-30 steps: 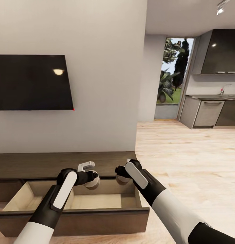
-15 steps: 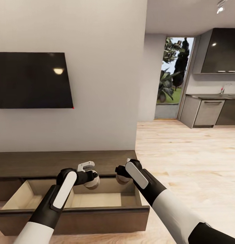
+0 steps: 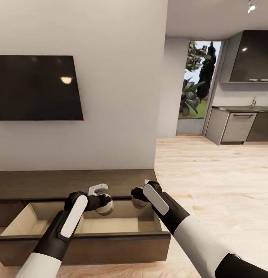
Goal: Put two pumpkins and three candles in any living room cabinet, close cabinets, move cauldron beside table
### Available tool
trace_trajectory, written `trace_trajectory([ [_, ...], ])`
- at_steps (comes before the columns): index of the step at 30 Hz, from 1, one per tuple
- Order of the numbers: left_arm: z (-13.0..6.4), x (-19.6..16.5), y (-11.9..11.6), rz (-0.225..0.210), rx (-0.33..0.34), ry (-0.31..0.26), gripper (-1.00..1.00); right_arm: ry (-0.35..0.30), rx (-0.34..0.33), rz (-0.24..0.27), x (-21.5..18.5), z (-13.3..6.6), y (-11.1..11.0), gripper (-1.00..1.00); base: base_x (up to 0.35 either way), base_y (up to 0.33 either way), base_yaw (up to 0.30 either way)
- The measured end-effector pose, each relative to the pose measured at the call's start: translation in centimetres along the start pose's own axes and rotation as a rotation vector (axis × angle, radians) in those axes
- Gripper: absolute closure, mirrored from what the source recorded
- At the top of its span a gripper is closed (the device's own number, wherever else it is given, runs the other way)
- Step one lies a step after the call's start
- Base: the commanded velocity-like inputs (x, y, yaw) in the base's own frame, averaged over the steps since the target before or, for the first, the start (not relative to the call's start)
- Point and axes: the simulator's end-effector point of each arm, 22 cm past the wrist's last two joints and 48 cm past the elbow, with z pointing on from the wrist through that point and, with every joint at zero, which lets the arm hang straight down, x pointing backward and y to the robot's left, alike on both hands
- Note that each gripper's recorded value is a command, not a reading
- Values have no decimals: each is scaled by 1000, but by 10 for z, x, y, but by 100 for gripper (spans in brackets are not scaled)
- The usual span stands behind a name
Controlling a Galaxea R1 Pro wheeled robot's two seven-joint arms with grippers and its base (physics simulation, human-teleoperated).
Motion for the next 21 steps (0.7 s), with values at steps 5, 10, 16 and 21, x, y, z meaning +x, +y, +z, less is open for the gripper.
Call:
trace_trajectory([
  [5, 7, 6, 2, -3, 1, -5, 100, -5, -2, 3, 6, 6, -2, 100, 0, 0, 0],
  [10, 13, 7, 17, 3, -54, -33, 100, -6, 16, -5, 13, 16, -10, 100, 0, 0, 0],
  [16, 21, 14, 19, -2, -64, -48, 100, 9, 102, -60, 37, 40, -38, 100, 0, 0, 0],
  [21, 27, 20, 20, -10, -69, -58, 100, 7, 40, -58, 50, 55, -31, 100, 0, 0, 0],
])
